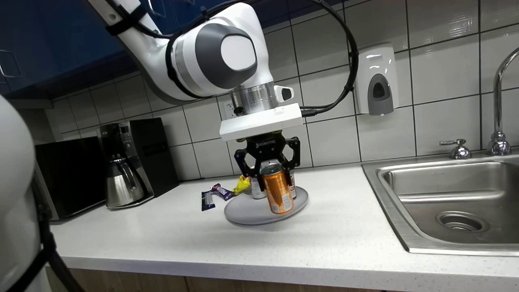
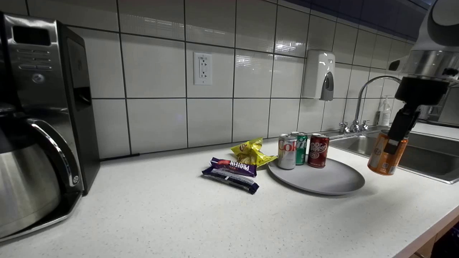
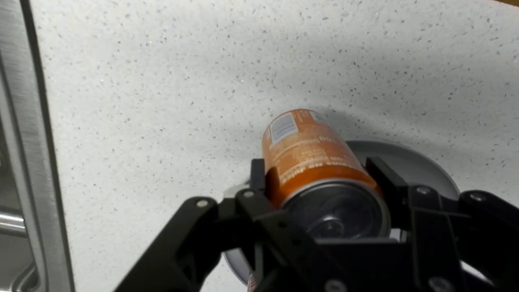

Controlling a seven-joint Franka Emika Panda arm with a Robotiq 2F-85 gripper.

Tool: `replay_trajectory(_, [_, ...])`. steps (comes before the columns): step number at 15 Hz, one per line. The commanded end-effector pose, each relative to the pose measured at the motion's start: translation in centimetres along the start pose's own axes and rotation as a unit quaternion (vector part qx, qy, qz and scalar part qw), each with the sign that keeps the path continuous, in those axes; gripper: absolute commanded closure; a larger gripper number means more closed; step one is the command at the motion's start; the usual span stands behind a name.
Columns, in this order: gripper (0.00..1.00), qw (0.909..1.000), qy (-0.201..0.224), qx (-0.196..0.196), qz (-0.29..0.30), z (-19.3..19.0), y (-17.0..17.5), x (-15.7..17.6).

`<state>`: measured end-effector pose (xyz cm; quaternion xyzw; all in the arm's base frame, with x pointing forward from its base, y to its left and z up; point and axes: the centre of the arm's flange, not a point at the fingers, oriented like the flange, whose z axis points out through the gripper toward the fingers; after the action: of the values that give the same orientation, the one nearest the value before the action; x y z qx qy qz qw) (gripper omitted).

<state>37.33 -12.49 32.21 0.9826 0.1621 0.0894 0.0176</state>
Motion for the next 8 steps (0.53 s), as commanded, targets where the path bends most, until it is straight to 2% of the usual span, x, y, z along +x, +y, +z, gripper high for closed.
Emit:
replay_trajectory(1, [0.62, 0.9998, 0.012, -0.011, -0.015, -0.9, -0.6, 2.0])
replay_trajectory(8, [0.62, 0.9989, 0.012, -0.006, -0.045, -0.2, -0.5, 5.0])
